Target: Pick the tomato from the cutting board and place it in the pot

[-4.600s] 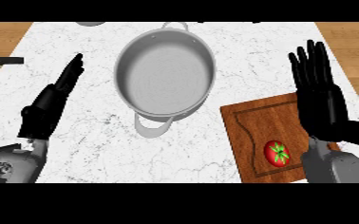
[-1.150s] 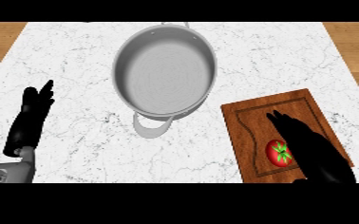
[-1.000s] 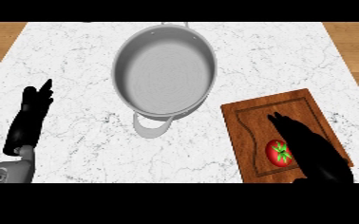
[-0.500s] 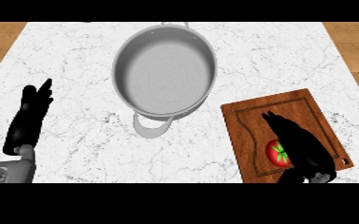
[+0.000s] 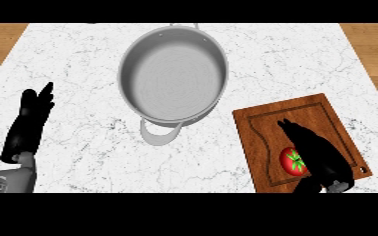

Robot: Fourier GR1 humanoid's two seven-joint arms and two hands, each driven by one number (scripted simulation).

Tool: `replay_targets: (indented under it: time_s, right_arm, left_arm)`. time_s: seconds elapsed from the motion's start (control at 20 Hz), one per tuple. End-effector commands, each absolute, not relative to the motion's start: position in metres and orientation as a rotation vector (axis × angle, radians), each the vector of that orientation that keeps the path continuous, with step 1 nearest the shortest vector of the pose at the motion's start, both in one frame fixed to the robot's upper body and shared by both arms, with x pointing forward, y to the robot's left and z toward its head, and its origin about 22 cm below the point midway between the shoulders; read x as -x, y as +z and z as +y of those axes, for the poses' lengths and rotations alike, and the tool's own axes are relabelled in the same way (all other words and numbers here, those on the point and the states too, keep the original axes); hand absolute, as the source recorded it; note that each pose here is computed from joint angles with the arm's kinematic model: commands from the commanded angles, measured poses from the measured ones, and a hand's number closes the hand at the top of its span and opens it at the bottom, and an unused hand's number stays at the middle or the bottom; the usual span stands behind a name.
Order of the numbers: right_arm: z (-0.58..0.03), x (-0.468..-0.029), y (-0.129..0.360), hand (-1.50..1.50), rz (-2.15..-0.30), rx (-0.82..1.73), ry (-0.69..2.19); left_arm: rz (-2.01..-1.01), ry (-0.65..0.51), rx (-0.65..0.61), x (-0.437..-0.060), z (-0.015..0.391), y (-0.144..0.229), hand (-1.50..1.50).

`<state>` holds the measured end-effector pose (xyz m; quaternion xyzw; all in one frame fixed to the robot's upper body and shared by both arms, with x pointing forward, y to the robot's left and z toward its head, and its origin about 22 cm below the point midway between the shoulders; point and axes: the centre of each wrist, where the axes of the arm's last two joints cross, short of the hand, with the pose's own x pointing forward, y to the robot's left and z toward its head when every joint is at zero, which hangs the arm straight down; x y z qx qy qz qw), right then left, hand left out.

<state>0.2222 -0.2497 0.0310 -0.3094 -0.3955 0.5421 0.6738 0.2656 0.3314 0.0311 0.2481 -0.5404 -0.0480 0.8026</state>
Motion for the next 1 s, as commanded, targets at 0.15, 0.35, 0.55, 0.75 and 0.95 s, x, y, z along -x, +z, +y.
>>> replay_targets:
  time_s: [0.15, 0.35, 0.55, 0.75, 0.95]
  right_arm:
    - [-0.244, -0.229, -0.005, 1.50, -0.968, 0.704, 1.252]
    - [-0.228, -0.219, 0.008, 1.50, -1.057, 0.782, 1.278]
    - [-0.246, -0.224, 0.019, 1.50, -1.104, 0.868, 1.296]
    - [-0.231, -0.228, 0.033, 1.50, -1.149, 0.899, 1.261]
    - [-0.268, -0.259, 0.047, 1.50, -1.118, 0.939, 1.206]
  left_arm:
    - [-1.178, -0.100, -0.534, -0.268, 0.335, 0.020, 0.00]
    - [-1.163, -0.107, -0.542, -0.269, 0.333, 0.037, 0.00]
    - [-1.168, -0.106, -0.525, -0.262, 0.341, 0.038, 0.00]
    - [-1.156, -0.112, -0.535, -0.275, 0.330, 0.026, 0.00]
    - [-1.162, -0.088, -0.520, -0.263, 0.334, 0.014, 0.00]
